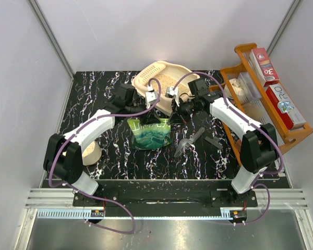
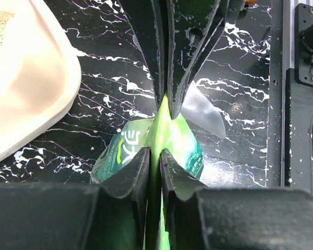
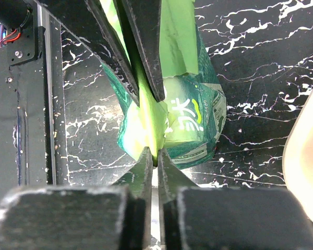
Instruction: Fill the litter box with clean litter
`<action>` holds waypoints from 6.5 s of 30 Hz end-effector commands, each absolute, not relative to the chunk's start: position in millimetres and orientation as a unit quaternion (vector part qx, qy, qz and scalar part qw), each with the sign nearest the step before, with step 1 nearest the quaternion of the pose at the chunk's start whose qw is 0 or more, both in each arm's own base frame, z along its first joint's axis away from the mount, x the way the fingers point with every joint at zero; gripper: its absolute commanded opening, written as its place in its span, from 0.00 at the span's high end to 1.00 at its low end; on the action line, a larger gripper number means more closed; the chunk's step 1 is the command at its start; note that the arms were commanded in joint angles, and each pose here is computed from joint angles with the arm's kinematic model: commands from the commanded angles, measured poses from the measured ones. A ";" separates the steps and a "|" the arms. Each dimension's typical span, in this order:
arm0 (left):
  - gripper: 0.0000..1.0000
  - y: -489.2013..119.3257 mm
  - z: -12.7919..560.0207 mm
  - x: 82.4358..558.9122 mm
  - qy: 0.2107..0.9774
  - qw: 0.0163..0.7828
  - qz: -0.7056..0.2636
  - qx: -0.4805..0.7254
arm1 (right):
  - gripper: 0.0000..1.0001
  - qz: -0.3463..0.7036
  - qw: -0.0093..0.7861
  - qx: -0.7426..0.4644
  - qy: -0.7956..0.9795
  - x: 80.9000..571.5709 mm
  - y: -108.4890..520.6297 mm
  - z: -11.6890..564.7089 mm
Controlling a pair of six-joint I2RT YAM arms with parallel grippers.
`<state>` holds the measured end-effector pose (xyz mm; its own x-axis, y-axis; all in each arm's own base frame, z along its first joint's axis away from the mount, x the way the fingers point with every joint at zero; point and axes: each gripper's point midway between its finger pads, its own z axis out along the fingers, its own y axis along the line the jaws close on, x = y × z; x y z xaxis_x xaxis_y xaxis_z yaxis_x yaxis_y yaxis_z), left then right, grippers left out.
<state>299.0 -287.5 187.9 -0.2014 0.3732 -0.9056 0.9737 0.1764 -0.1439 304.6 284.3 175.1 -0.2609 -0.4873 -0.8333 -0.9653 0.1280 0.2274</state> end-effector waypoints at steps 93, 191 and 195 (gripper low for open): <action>1.00 -311.1 216.8 293.3 0.652 0.394 -0.431 0.484 | 0.50 0.089 0.087 -0.356 0.926 312.3 22.5 29.2; 0.77 -323.7 211.7 277.1 0.637 0.321 -0.489 0.502 | 1.00 0.297 0.288 -0.485 0.770 305.0 239.5 189.1; 0.92 -321.1 203.7 271.6 0.636 0.312 -0.486 0.513 | 1.00 0.298 0.288 -0.480 0.773 305.2 239.8 188.8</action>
